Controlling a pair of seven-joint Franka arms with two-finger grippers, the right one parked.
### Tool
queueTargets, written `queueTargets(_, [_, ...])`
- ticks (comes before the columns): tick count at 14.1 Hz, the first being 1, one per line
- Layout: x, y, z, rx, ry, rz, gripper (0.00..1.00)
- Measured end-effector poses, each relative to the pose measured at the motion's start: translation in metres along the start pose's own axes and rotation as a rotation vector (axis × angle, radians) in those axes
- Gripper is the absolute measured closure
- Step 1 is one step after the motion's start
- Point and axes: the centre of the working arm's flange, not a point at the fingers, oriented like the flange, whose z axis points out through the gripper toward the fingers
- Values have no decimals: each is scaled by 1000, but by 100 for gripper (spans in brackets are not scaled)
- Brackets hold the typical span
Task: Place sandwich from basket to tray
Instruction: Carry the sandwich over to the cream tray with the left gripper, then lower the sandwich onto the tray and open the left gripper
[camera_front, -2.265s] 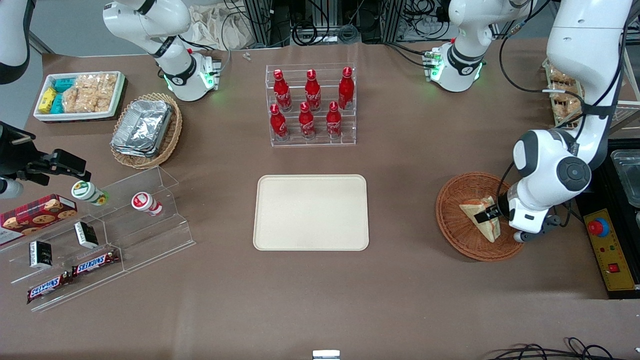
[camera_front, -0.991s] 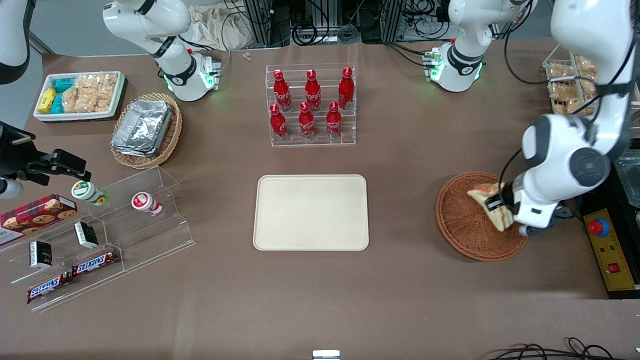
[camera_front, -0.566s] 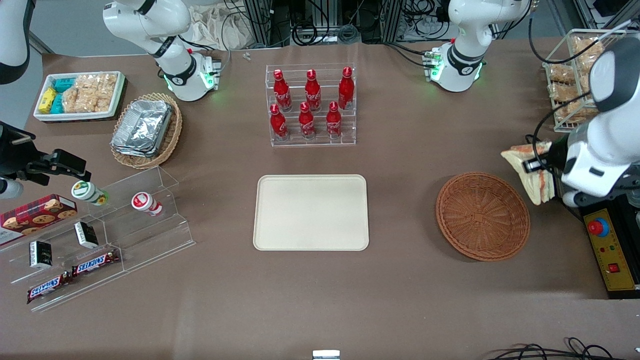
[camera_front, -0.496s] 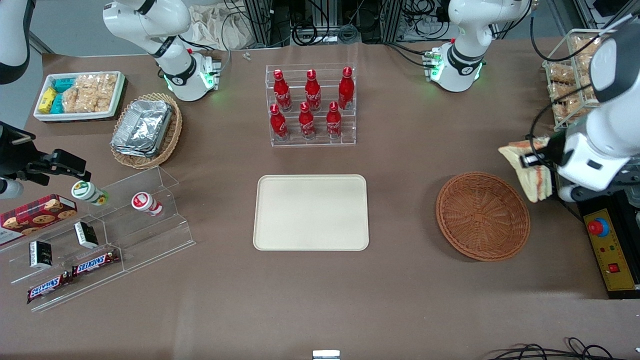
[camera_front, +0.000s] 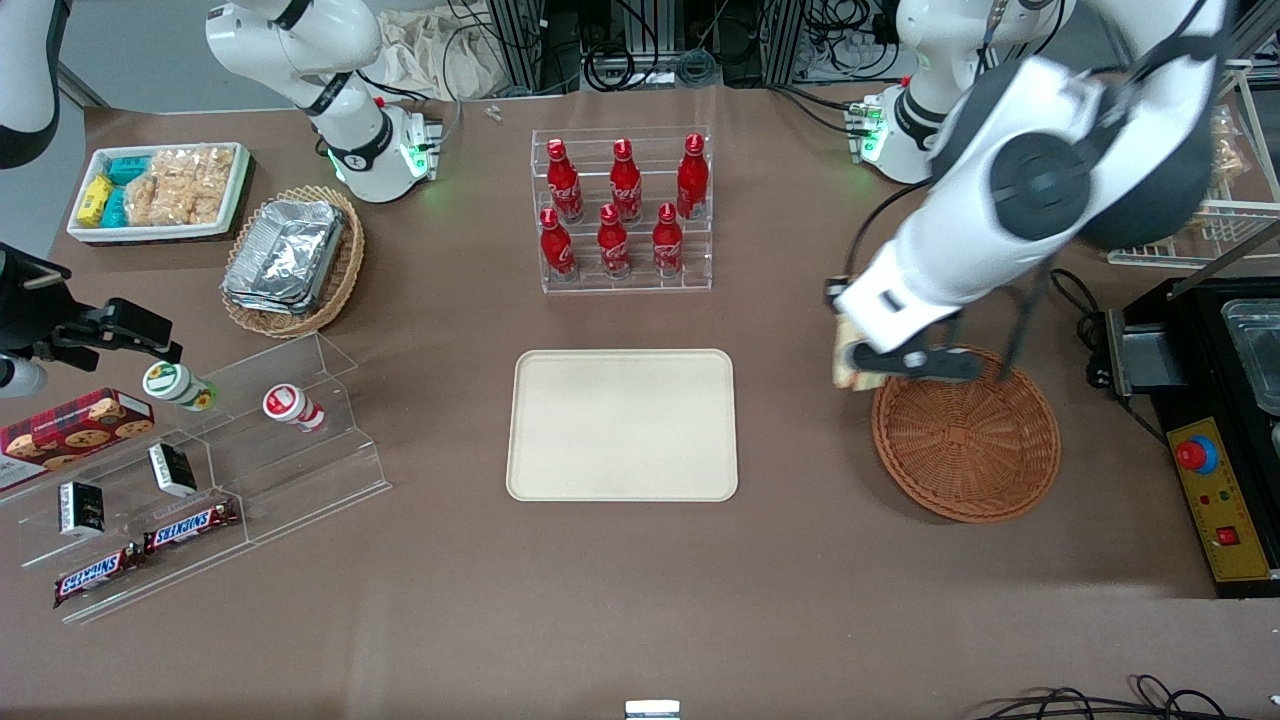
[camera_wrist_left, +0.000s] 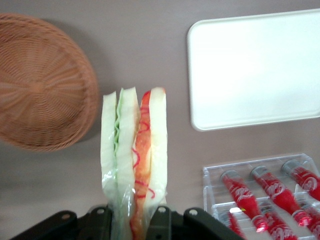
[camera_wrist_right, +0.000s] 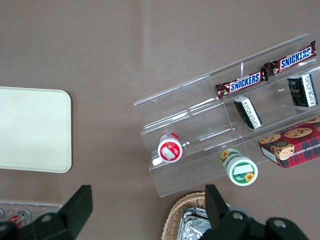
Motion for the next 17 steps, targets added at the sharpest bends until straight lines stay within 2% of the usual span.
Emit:
queueTargets(1, [9, 19, 24, -11, 7, -12, 80])
queueTargets(2, [19, 38, 56, 1, 17, -24, 80])
queueTargets(5, [46, 76, 166, 72, 11, -2, 80])
queueTargets(7, [56, 88, 219, 57, -2, 23, 80])
queueTargets(9, [61, 94, 243, 33, -3, 32, 80])
queueTargets(13, [60, 102, 267, 57, -3, 52, 81])
queueTargets(17, [64, 105, 283, 33, 10, 40, 84])
